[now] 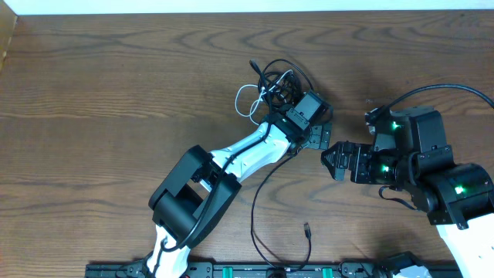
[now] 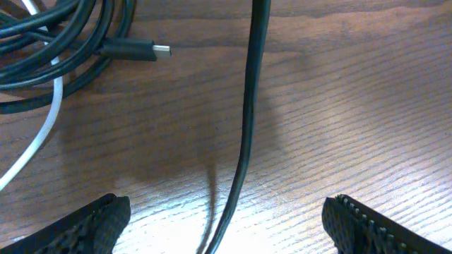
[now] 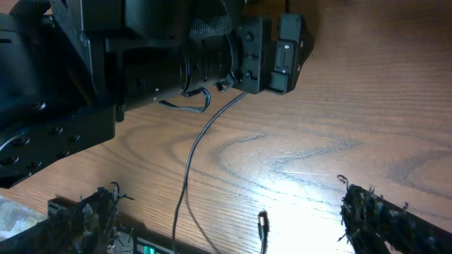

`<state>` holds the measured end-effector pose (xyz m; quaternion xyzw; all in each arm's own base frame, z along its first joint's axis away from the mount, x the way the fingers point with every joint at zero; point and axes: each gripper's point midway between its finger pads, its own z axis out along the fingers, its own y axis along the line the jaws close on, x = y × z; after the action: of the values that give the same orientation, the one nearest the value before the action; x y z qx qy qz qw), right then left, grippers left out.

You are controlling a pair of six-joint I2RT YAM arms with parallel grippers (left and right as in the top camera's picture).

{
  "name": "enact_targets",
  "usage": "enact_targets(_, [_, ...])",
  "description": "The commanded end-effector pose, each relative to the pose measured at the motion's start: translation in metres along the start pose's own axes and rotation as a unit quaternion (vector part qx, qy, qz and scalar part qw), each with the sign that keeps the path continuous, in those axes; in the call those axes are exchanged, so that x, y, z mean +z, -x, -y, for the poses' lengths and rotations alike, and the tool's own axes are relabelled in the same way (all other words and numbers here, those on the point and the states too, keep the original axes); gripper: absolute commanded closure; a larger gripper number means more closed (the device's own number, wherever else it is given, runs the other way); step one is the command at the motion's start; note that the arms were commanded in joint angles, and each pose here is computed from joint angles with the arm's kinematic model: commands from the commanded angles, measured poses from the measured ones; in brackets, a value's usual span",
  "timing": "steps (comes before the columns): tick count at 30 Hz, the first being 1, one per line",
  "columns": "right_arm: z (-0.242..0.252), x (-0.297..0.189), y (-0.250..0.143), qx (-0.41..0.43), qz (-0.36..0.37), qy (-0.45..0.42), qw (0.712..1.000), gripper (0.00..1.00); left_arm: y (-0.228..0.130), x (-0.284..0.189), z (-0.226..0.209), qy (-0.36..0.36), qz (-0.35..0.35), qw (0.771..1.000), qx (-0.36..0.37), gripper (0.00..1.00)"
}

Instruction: Untangle cables

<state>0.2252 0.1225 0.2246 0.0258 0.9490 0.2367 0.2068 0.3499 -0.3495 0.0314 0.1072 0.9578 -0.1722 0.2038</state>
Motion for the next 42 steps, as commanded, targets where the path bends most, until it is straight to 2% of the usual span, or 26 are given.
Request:
enact_targets(1, [-0.004,-0.005,0.005,-0.006,0.008,0.007,1.0,0.01,-0.01,0.004,-0.004,0.007,-0.011,1.0,0.001,0.08])
enact_targets(32, [-0.004,-0.005,0.005,-0.006,0.008,0.007,1.0,0.01,-0.009,0.004,-0.004,0.007,-0.011,1.0,0.001,0.07])
enact_targets(38, [-0.004,-0.005,0.005,-0.006,0.008,0.007,1.0,0.01,0.002,0.004,0.001,-0.004,0.011,1.0,0.001,0.07])
enact_targets(42, [-0.004,-0.005,0.005,-0.006,0.008,0.007,1.0,0.01,0.007,0.006,-0.009,0.025,0.027,0.999,0.001,0.07])
